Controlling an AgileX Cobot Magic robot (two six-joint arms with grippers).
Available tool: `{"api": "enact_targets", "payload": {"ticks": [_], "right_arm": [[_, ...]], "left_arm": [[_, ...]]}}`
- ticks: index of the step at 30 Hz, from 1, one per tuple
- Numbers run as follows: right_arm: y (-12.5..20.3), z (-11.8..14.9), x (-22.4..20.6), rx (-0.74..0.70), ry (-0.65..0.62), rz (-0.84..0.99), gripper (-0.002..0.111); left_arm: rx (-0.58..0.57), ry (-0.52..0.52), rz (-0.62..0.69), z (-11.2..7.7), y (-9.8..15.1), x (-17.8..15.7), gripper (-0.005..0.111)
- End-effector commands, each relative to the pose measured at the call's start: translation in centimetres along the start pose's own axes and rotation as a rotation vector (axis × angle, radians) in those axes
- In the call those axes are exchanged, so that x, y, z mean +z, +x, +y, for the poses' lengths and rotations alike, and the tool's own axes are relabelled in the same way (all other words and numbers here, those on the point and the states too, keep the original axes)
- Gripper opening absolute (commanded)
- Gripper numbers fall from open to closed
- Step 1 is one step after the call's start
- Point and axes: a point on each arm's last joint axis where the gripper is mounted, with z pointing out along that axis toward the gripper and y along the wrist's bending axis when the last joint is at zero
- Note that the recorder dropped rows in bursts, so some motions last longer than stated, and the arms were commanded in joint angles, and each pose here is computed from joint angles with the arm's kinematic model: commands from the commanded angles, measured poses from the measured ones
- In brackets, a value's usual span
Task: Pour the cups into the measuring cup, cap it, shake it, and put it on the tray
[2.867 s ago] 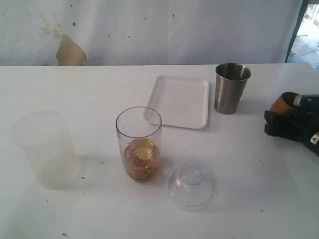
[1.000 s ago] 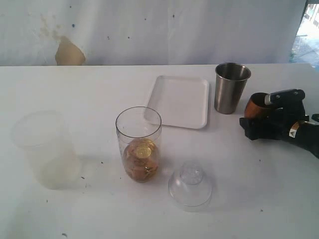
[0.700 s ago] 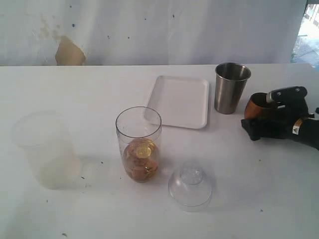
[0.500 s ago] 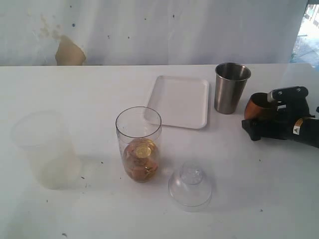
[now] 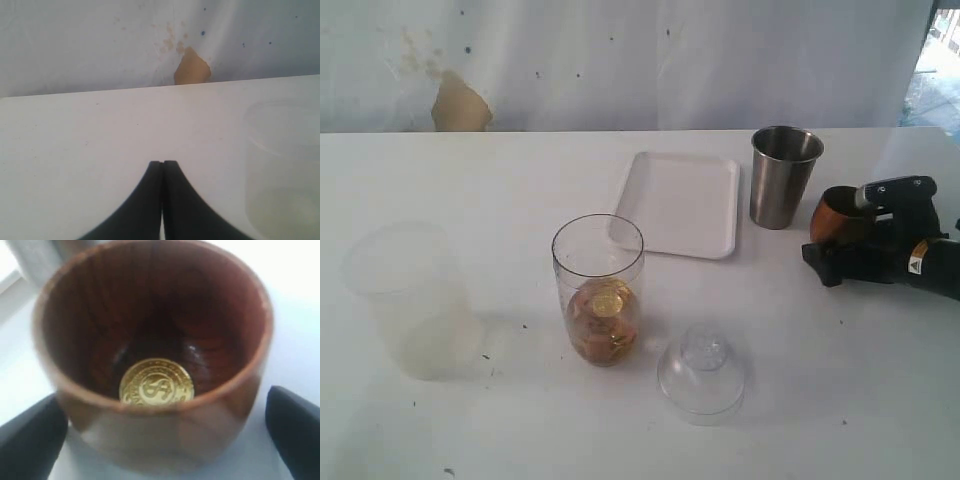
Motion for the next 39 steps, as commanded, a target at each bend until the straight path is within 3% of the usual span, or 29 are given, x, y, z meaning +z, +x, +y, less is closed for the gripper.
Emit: {"api": "enact_targets", "payload": {"ticks": [1, 21, 39], "right_arm": [[0.5, 0.3, -0.5, -0.003, -0.014, -0.001, 0.105], [-0.1, 0.7, -2.2, -0.022, 0.003, 0.001, 0.105], [-2.3, 1.4, -6.4, -0.005, 0.062, -0.003, 0.105]], "left_arm": [[-0.011, 0.003, -0.001, 0.0, 0.0, 0.0, 0.0], [-0.011, 0.003, -0.001, 0.0, 0.0, 0.0, 0.0], [-0.011, 0.003, -0.001, 0.0, 0.0, 0.0, 0.0]]}}
